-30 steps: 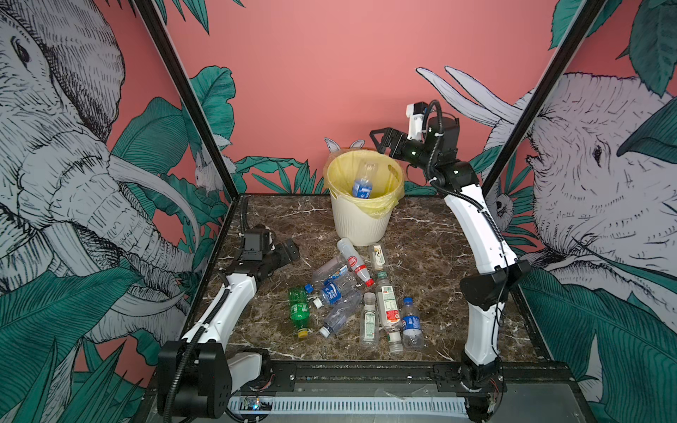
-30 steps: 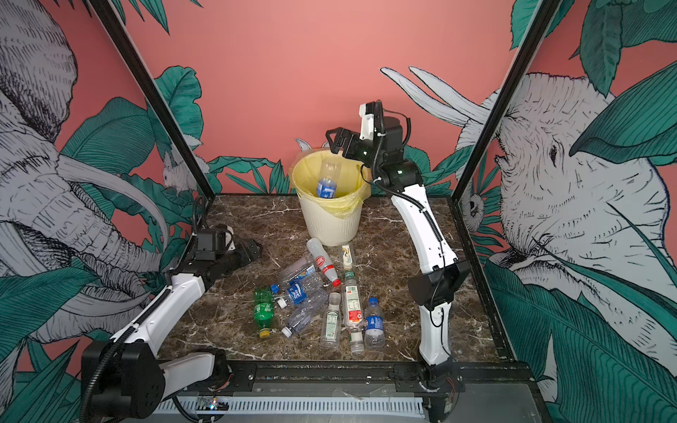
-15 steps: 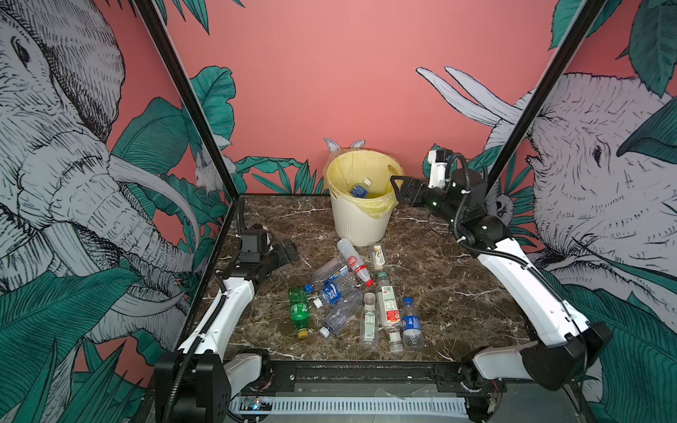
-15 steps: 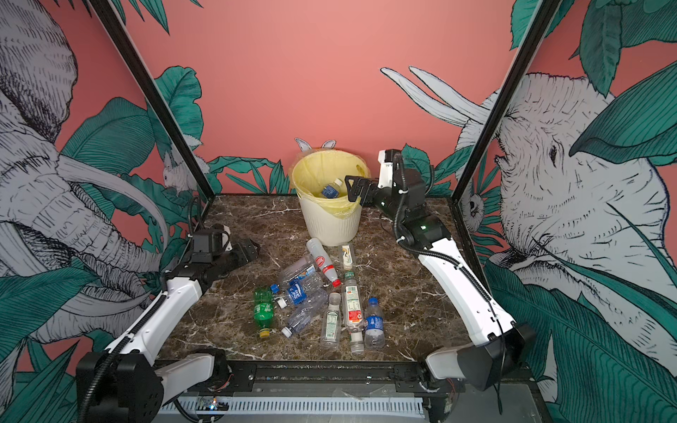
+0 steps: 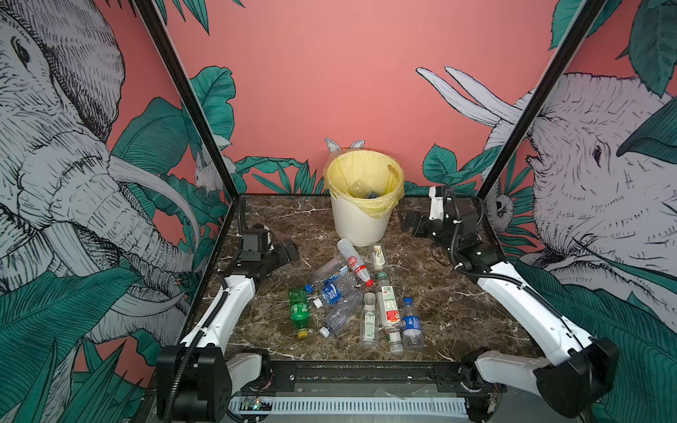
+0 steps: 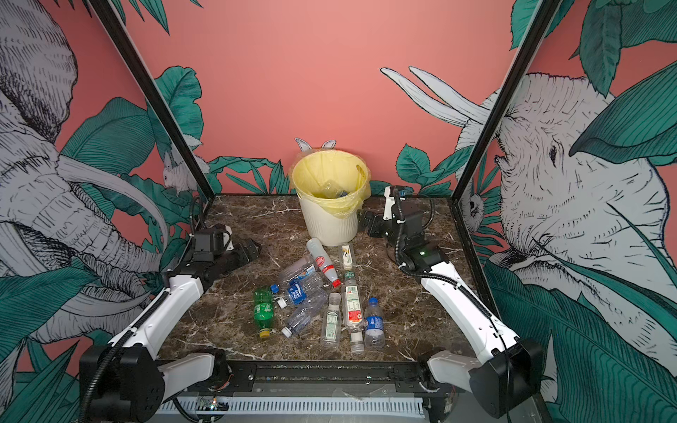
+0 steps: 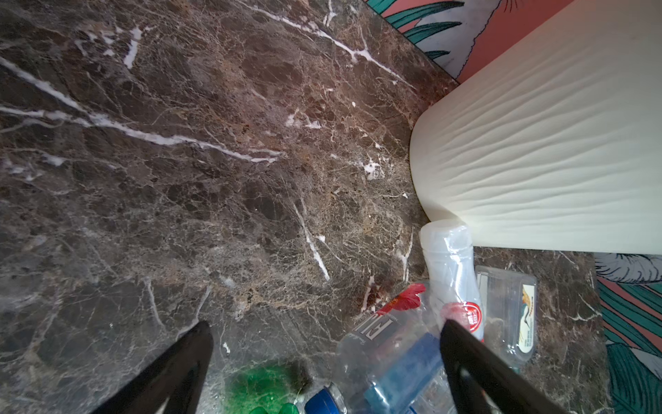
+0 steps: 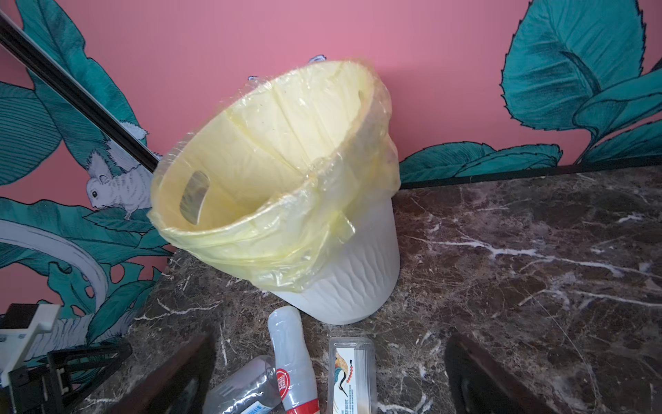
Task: Throw the plastic bottles in the bin
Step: Throw the plastic bottle into the trash bin, then pick up the plastic bottle from the bottom-center of the table.
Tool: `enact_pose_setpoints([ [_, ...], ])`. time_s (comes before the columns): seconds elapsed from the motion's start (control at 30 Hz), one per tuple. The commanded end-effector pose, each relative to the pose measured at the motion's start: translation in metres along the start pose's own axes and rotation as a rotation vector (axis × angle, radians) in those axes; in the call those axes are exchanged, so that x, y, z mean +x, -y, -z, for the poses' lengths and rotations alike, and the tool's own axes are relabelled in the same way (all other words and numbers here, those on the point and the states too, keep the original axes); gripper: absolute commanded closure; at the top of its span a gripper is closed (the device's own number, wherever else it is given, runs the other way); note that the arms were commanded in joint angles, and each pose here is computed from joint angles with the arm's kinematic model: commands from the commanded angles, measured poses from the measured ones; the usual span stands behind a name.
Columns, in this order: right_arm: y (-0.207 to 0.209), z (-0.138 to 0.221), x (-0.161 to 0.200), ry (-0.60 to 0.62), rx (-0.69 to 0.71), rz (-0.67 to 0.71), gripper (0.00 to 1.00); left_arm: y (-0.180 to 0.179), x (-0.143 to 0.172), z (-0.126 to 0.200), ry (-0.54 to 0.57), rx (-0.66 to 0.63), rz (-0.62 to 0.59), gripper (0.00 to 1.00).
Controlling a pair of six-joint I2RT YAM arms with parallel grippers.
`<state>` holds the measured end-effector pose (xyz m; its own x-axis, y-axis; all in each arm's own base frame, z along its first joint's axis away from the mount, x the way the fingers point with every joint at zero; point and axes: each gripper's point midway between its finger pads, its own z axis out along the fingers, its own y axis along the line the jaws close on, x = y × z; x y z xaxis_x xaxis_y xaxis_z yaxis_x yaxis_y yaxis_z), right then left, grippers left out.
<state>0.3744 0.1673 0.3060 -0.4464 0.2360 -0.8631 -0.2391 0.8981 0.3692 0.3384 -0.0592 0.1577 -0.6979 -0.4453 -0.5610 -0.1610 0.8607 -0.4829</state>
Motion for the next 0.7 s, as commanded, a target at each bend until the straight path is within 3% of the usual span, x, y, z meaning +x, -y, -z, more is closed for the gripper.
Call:
enact_pose_setpoints([
  [0.0,0.002,0.005,-0.012,0.069,-0.001,-0.052,0.01,-0.002,0.005,0.003,-0.013,0.002,0.026,0.01],
  [0.67,0.032,-0.007,0.044,-0.012,0.064,-0.063,0.01,-0.023,0.06,0.03,-0.137,-0.047,0.099,0.01],
])
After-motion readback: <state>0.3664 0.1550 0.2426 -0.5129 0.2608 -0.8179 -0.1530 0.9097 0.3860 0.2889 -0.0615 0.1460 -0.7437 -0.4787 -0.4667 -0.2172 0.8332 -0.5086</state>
